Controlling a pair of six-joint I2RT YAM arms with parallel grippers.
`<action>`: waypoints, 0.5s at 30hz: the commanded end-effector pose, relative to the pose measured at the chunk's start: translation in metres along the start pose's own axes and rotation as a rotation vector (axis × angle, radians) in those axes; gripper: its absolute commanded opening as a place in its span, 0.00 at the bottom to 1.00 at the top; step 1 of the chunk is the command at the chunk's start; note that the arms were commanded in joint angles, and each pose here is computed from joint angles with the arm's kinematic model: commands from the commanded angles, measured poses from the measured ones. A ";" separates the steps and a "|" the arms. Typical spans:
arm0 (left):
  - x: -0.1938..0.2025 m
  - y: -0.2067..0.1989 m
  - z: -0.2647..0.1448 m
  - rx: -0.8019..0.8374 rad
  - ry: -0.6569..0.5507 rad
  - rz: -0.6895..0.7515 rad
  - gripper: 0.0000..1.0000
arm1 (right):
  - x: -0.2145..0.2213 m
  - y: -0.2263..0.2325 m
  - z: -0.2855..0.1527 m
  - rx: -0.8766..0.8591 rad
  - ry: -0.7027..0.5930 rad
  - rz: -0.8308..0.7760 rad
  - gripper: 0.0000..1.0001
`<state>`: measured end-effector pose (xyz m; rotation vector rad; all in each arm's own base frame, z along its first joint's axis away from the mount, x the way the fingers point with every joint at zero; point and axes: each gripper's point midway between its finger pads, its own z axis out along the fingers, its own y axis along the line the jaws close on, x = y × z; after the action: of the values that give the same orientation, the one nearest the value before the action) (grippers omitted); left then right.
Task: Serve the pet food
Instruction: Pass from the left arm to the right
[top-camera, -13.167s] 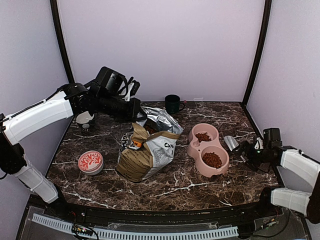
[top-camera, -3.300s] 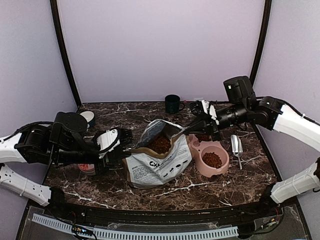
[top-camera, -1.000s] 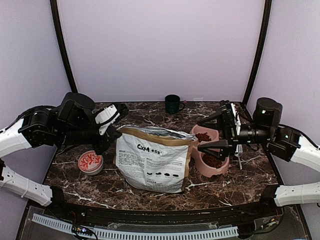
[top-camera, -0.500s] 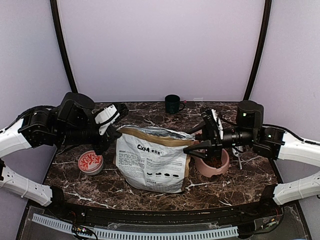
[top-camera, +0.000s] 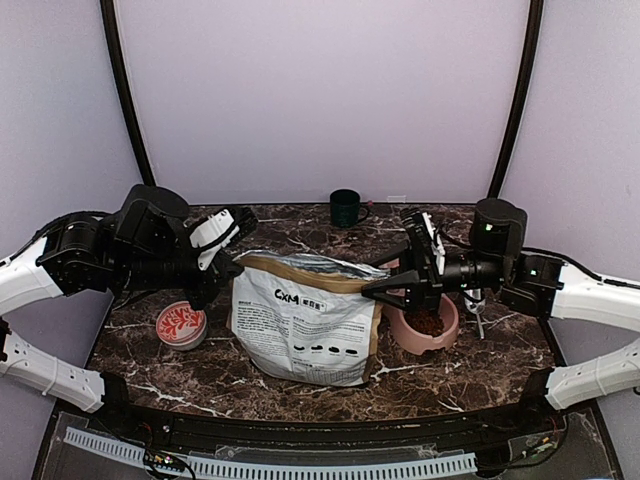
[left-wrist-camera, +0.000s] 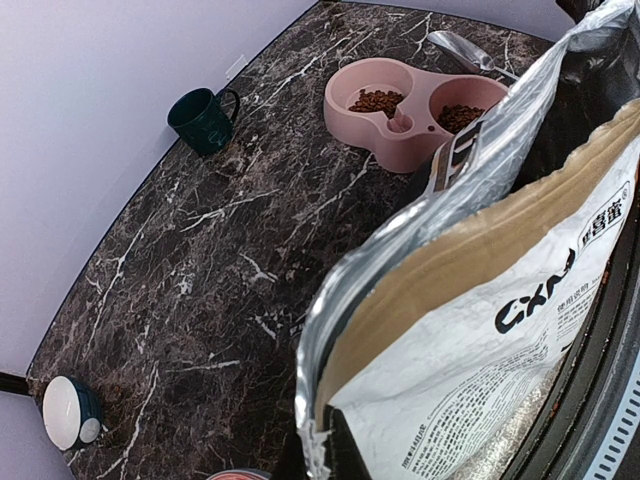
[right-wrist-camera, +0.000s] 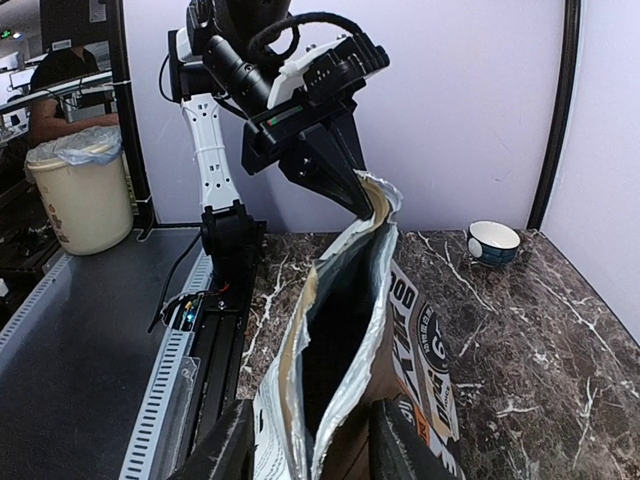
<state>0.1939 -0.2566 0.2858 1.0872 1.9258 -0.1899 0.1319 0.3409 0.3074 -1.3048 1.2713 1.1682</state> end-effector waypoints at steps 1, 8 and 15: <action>-0.041 0.034 -0.033 -0.103 -0.187 -0.102 0.00 | -0.009 -0.001 0.003 0.012 -0.009 -0.041 0.39; -0.042 0.033 -0.034 -0.099 -0.188 -0.107 0.00 | -0.010 -0.001 0.004 0.016 -0.010 -0.057 0.13; -0.049 0.029 -0.041 -0.055 -0.196 -0.109 0.00 | -0.008 -0.002 0.004 0.031 0.018 -0.070 0.00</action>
<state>0.1933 -0.2560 0.2846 1.0858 1.9351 -0.1956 0.1350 0.3436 0.2975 -1.3297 1.2984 1.1169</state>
